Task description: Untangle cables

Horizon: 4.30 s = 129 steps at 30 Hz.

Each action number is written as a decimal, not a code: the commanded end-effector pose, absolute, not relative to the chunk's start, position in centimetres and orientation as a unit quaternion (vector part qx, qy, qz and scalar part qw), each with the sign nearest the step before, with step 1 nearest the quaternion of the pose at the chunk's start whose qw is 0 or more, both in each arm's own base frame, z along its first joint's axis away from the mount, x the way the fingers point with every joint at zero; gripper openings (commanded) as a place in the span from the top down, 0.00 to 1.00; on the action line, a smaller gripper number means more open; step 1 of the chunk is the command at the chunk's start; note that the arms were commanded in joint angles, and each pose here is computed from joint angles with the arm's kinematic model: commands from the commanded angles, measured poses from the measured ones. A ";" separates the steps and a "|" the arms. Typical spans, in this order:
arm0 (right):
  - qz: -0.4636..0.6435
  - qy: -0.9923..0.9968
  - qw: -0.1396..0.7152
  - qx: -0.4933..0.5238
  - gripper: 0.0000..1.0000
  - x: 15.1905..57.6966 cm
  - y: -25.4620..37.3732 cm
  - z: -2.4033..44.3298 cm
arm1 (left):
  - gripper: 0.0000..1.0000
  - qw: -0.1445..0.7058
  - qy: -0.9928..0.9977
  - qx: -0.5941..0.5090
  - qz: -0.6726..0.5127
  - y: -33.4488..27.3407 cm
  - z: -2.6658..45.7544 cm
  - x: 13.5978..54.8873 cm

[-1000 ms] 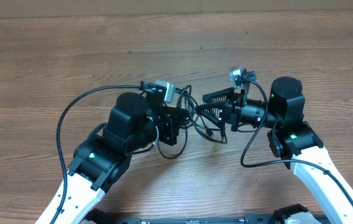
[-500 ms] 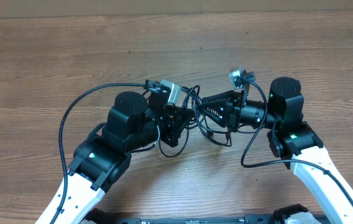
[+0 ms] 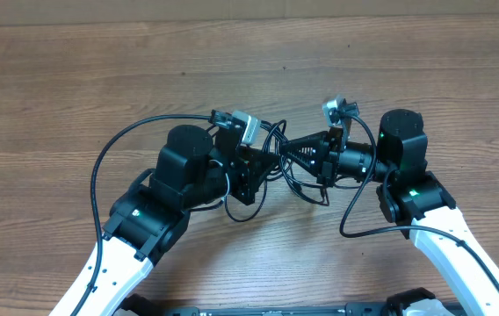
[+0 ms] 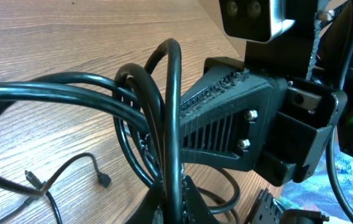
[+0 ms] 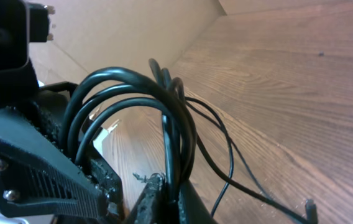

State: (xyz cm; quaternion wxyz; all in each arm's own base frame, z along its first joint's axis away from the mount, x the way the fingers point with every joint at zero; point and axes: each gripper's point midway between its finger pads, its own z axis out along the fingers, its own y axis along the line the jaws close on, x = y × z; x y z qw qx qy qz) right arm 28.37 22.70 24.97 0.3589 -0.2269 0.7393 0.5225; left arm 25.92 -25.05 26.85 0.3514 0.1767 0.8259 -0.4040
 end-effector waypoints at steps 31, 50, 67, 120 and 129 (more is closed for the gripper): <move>0.577 0.678 0.331 -0.312 0.66 24.8 23.7 27.3 | 0.95 0.361 0.860 -0.106 -0.344 -20.3 25.7 30.2; 0.511 0.729 0.380 -0.250 0.56 28.3 22.7 25.8 | 0.96 0.323 0.831 0.150 -0.426 -25.4 27.2 25.4; 0.515 0.744 0.352 -0.239 0.96 27.8 22.7 24.8 | 0.95 0.359 0.862 0.012 -0.357 -22.2 26.0 28.8; 0.479 0.758 0.376 -0.233 0.28 28.9 22.1 24.0 | 0.95 0.303 0.864 -0.009 -0.402 -23.3 25.8 27.3; 0.480 0.759 0.375 -0.233 0.28 28.9 22.1 24.0 | 0.95 0.300 0.866 -0.009 -0.400 -23.3 25.6 27.2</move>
